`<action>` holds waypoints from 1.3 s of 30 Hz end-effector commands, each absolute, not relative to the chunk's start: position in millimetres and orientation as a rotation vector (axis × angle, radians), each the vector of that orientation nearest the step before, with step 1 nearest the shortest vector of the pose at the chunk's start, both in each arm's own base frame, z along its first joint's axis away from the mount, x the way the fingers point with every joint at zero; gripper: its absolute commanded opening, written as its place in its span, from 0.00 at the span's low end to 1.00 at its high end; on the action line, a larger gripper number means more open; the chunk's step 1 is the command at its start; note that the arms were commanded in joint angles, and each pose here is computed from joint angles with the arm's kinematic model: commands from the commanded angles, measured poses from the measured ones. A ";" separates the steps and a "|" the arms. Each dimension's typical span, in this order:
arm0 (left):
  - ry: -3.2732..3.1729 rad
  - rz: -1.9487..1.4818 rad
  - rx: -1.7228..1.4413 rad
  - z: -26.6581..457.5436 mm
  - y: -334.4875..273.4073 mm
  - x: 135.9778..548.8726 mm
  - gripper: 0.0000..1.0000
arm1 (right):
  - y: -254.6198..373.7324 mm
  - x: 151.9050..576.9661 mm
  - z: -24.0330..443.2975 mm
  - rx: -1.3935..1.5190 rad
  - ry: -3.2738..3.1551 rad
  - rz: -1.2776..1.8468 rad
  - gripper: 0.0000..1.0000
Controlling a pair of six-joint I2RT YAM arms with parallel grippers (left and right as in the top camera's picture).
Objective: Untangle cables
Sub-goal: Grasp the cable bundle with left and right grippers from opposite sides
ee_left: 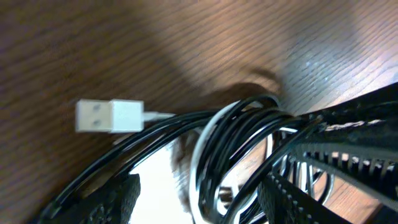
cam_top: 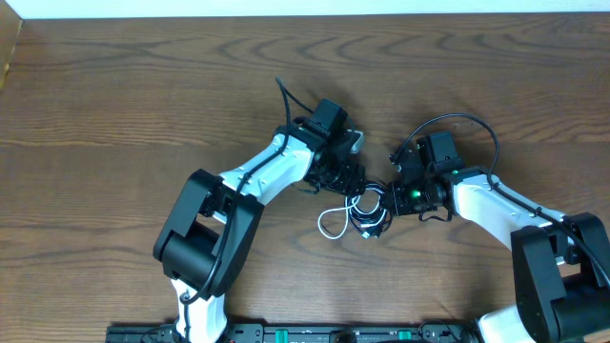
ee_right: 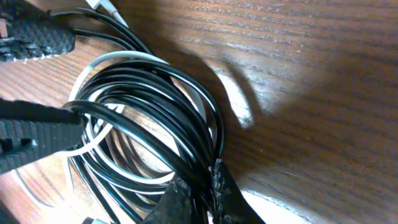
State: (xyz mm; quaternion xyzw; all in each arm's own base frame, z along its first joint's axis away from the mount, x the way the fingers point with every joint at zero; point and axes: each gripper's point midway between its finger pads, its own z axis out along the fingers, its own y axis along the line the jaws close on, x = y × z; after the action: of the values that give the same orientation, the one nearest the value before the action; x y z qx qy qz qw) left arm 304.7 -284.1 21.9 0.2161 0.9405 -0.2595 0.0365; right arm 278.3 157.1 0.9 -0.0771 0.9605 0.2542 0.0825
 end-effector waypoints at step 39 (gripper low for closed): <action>2.922 -0.760 0.507 71.1 -235.4 303.5 0.08 | 147.2 269.7 -9.9 -0.117 2.955 0.678 0.25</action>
State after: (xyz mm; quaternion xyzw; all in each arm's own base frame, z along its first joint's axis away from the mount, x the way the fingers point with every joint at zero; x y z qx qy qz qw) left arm 311.6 -228.5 63.8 0.1615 0.9606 -0.2210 0.0487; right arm 273.9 144.4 -1.1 -0.0464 0.9744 0.2101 0.0653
